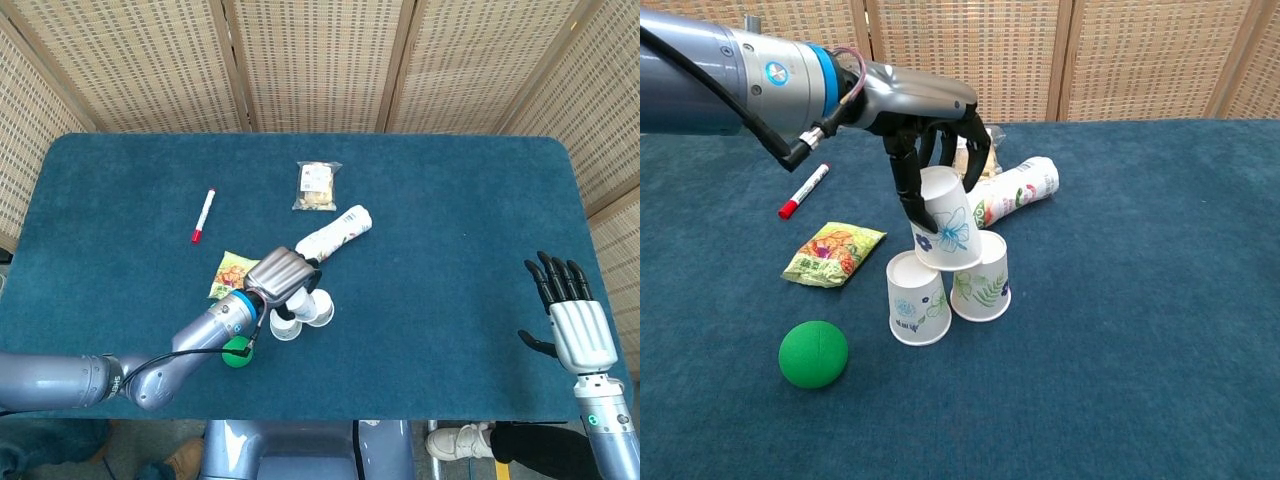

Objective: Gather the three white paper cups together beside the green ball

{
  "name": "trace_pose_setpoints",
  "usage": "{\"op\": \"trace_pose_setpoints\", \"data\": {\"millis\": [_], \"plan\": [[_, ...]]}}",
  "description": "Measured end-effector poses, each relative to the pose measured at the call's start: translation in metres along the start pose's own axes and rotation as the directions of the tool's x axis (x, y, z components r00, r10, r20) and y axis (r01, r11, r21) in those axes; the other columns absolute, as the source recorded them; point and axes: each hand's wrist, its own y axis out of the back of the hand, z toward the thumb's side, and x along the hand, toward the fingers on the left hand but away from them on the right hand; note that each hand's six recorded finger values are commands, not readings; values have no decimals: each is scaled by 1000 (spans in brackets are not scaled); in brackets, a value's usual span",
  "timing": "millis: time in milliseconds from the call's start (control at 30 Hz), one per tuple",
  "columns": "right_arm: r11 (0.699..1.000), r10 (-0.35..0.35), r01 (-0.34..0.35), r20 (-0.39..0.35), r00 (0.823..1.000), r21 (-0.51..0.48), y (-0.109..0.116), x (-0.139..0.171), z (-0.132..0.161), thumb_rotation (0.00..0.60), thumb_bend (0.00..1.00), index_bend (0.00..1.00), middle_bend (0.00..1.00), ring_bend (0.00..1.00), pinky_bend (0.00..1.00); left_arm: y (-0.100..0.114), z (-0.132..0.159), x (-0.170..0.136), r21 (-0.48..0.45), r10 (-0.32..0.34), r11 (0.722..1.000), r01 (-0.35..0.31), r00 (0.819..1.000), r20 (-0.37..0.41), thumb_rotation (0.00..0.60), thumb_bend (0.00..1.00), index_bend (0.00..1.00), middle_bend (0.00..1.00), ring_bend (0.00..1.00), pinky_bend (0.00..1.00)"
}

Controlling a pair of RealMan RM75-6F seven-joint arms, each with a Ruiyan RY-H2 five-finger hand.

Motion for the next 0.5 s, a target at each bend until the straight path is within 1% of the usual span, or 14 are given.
{"op": "trace_pose_setpoints", "data": {"millis": [133,167,233,300,367,400,467,500], "plan": [[1000,-2,2,-1,1000,-3,1,0,0,600,0,0,0,0,0,-2,6,2,4,-3,1000,3,1000,1,600,131,521,345,392,407],[1000,-4,4,0,1000,-4,1,0,0,600,0,0,0,0,0,-2,7,3,6,-3,1000,3,1000,2,600,131,510,331,384,401],[1000,-8,8,-1,1000,-7,3,0,0,600,0,0,0,0,0,-4,10,3,11,-5,1000,5,1000,3,600,118,433,240,298,352],[1000,-11,11,-2,1000,-8,4,0,0,600,0,0,0,0,0,-5,11,2,0,-11,1000,11,1000,8,600,63,256,74,107,227],[1000,-12,12,-2,1000,-8,4,1,0,600,0,0,0,0,0,-4,12,0,-13,-13,1000,13,1000,12,600,18,115,8,15,135],[1000,-12,12,-3,1000,-8,5,1,0,600,0,0,0,0,0,-2,12,-1,-14,-11,1000,11,1000,14,600,5,55,0,0,97],[1000,-12,12,-4,1000,-8,4,1,0,600,0,0,0,0,0,2,11,-4,-15,-3,1000,3,1000,17,600,0,8,0,0,52],[1000,-13,12,-5,1000,-8,4,1,1,600,0,0,0,0,0,4,10,-6,-15,3,1000,-2,1000,16,600,0,0,0,0,33]]}}
